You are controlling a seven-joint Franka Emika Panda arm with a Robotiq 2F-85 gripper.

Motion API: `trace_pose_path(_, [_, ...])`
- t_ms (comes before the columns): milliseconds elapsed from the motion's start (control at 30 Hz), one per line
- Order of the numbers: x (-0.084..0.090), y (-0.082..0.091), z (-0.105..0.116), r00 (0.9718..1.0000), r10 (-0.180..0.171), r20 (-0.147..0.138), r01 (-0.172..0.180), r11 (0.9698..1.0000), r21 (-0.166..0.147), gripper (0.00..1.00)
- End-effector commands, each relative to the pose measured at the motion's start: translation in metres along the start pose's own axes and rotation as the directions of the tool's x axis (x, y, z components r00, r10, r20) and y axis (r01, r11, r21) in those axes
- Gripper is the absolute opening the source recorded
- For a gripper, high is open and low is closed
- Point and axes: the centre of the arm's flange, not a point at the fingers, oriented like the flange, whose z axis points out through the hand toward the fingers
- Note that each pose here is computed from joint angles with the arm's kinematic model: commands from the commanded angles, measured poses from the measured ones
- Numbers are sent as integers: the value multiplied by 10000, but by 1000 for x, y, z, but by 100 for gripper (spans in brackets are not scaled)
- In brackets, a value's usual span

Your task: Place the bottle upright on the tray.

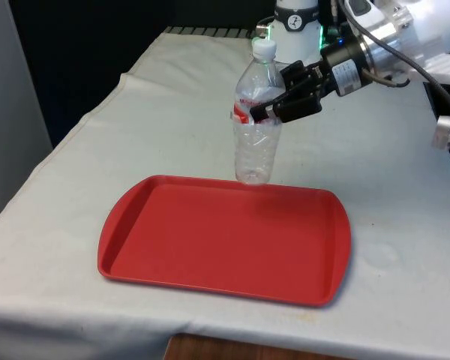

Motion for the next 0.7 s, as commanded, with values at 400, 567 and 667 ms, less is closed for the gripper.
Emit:
trace_pose_path(400, [-13, -3, 8, 9999, -107, -2, 107, 9999, -91, 34])
trace_pose_path(567, [-20, -7, 13, 9999, -136, 36, 136, 9998, -153, 34])
trace_pose_path(667, [-21, -7, 13, 9999, -150, 4, 150, 9998, -149, 34])
